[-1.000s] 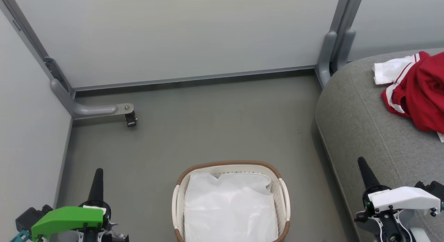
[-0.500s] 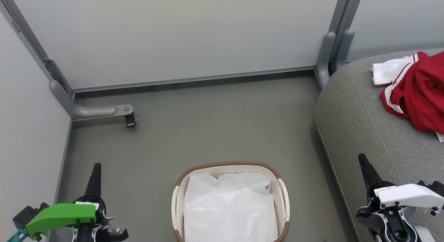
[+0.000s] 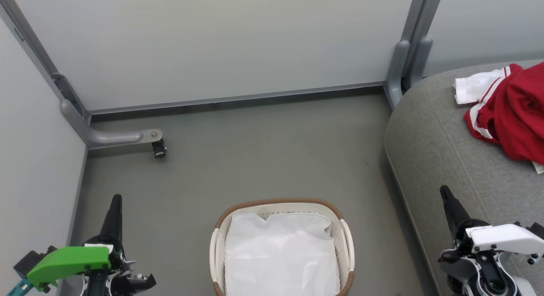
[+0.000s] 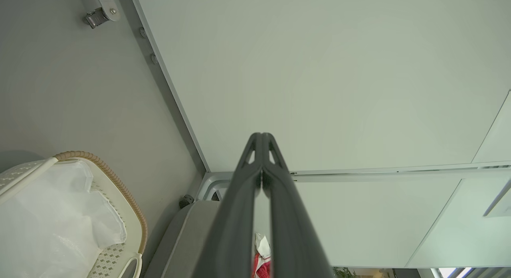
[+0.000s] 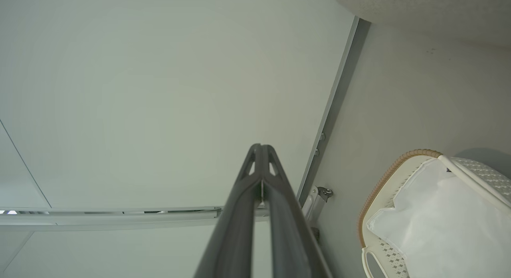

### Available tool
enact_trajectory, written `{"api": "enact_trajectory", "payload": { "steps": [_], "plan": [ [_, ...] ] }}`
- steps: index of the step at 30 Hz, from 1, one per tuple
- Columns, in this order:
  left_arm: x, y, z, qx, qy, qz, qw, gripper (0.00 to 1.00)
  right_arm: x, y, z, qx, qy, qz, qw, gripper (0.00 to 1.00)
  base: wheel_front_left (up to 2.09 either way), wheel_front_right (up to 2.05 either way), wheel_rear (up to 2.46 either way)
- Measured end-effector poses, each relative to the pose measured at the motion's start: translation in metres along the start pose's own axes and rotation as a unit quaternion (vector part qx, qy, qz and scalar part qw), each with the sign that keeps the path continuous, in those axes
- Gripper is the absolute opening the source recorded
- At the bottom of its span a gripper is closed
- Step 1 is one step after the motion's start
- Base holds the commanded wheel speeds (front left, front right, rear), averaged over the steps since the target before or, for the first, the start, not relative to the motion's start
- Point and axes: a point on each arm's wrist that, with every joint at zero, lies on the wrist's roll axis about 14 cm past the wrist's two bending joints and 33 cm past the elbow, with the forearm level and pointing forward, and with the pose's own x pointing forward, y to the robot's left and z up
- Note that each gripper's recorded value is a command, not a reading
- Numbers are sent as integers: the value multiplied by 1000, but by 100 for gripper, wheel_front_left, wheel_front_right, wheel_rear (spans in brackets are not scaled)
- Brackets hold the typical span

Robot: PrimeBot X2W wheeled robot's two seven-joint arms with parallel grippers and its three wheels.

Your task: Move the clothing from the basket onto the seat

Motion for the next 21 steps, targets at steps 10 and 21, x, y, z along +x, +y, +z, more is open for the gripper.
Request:
{"api": "enact_trajectory", "payload": {
  "steps": [10,21],
  "plan": [
    [3,-7,1,-31,1,-12,999,0,0,5,2,34,0,9,999,0,0,0,0],
    [5,-13,2,-47,1,-22,999,0,1,8,4,52,0,15,999,0,0,0,0]
  ]
}}
